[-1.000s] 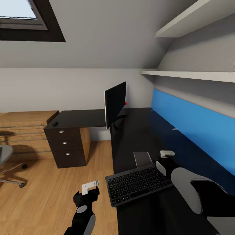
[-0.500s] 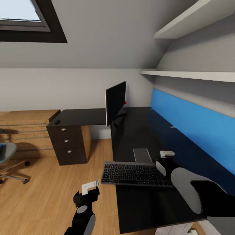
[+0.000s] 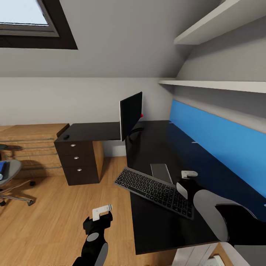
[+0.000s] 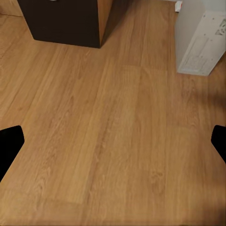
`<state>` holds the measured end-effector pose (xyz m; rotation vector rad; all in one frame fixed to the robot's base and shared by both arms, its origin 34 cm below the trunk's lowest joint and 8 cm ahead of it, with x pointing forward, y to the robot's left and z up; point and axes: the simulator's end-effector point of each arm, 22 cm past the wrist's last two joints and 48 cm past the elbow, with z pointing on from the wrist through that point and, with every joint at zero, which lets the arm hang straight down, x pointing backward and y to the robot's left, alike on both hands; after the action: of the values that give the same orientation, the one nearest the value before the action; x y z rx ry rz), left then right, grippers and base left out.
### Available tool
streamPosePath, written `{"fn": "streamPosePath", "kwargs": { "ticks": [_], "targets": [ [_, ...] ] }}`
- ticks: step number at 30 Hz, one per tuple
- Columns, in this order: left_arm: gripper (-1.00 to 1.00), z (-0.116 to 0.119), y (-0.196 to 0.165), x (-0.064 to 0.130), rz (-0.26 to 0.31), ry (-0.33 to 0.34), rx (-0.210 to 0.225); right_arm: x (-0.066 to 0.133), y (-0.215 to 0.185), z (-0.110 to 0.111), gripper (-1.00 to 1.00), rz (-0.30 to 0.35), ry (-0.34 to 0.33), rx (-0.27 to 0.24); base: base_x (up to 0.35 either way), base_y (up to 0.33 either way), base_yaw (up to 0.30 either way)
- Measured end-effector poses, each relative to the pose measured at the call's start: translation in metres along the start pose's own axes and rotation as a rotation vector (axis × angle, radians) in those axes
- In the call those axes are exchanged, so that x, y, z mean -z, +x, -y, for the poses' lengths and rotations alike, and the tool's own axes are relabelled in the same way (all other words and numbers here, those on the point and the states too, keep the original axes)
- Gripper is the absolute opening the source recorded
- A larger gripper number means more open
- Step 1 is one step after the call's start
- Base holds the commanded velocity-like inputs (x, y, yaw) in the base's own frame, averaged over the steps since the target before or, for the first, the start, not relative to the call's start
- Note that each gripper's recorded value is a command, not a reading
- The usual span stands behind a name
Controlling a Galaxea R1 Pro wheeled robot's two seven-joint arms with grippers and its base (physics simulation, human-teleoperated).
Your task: In the bedroom, organize the workspace by keeping the computer under the desk, ensuring the monitor is on the desk, placing the keyboard on the desk next to the monitor, placing the mouse on the desk next to the keyboard, moving the folder from the swivel chair onto the desk next to the mouse, stacking the notebook on top of the folder with the pen on top of the notebook, and positioning the swivel chair next to the desk.
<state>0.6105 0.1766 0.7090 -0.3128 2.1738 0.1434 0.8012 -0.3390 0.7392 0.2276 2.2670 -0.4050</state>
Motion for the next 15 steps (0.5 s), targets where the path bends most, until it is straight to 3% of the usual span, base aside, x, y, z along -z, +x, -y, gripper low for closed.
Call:
{"fn": "streamPosePath", "kwargs": {
  "ticks": [15],
  "targets": [
    [1.0, 0.0, 0.0002, -0.0003, -0.001, 0.0, 0.0, -0.0005, 0.0007, -0.0001, 1.0, 0.0, 0.0, -0.004, -0.116, 0.0, 0.0]
  ]
}}
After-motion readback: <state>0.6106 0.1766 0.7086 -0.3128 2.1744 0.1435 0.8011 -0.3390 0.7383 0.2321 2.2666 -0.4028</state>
